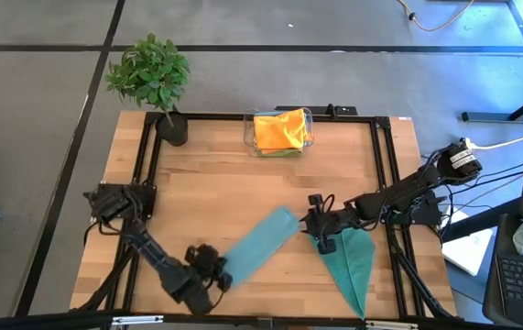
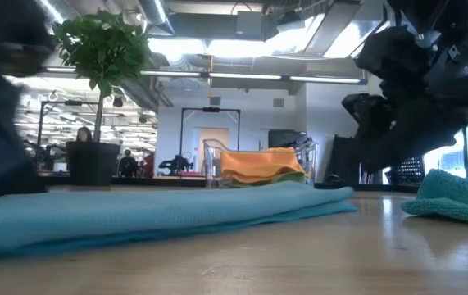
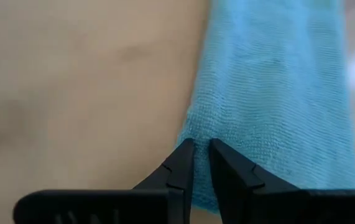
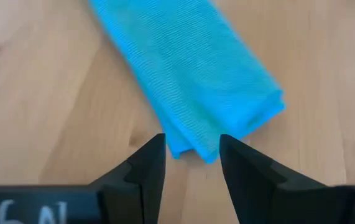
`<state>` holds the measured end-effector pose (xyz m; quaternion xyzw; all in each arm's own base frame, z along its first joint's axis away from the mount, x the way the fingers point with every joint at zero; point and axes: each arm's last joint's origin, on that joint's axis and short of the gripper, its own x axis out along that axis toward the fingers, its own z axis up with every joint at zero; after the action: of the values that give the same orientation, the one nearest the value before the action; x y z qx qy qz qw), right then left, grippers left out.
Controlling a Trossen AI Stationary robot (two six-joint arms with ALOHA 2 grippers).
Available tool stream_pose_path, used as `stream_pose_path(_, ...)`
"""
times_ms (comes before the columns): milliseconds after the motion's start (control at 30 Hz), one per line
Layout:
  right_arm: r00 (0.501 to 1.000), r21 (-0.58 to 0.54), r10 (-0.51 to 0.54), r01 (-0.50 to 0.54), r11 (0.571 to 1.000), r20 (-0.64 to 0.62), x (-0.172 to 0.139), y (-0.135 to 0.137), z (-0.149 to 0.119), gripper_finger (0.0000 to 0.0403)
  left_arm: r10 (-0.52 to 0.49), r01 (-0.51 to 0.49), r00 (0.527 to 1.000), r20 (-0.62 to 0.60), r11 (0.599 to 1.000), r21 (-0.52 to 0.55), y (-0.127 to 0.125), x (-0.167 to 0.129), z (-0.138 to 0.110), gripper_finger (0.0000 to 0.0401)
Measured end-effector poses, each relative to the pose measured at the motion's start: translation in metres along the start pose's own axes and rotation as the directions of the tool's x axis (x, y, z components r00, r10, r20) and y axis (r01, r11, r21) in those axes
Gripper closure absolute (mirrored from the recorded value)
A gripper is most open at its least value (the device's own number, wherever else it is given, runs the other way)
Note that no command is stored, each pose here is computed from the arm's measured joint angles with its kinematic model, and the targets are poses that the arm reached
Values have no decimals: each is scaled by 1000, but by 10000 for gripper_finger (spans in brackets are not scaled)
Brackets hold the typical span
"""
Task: Fold microfiber towels
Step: Fold the top blue microfiber towel
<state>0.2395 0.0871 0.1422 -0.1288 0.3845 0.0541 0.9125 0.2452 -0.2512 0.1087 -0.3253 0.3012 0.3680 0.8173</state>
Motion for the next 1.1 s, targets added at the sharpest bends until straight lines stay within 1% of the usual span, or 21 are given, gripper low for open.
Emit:
stream_pose_path(100, 999, 10, -12, 12, 1000, 40, 2, 0, 4, 249, -80, 80, 997, 3, 996, -24, -12, -10, -6, 351)
stream_pose_path(200, 999, -27, 20, -19, 999, 27, 6, 2, 2, 249, -113, 113, 994, -1, 994, 8, -28, -15, 0, 351)
stream_pose_path(300, 993, -90, 119, -120, 989, -22, 14, 9, -5, 249, -144, 137, 987, 70, 986, 92, -42, -17, 11, 351)
stream_pose_path(367, 990, -120, 137, -139, 983, -19, 20, 14, -6, 249, -172, 150, 977, 124, 974, 170, -52, -21, 18, 351)
stream_pose_path(467, 998, -160, 66, -63, 985, 16, 26, 19, -5, 249, -194, 135, 968, 161, 938, 320, -63, -26, 26, 351)
stream_pose_path(567, 999, -210, -42, 48, 977, 32, 27, 23, -1, 249, -203, 123, 966, 162, 907, 404, -67, -25, 29, 351)
stream_pose_path(633, 993, -238, -111, 117, 964, 41, 27, 24, 0, 249, -200, 116, 966, 163, 902, 417, -65, -24, 28, 351)
stream_pose_path(700, 988, -268, -152, 152, 951, 23, 30, 25, -3, 249, -192, 108, 967, 165, 902, 417, -63, -22, 28, 351)
stream_pose_path(833, 986, -312, -163, 148, 939, -22, 40, 27, -12, 257, -184, 108, 971, 155, 910, 401, -59, -18, 26, 351)
stream_pose_path(933, 987, -334, -158, 145, 932, -14, 44, 30, -13, 279, -185, 111, 971, 150, 909, 403, -58, -18, 25, 351)
stream_pose_path(1100, 986, -365, -169, 158, 917, 3, 43, 34, -13, 335, -186, 113, 971, 148, 909, 402, -58, -18, 25, 351)
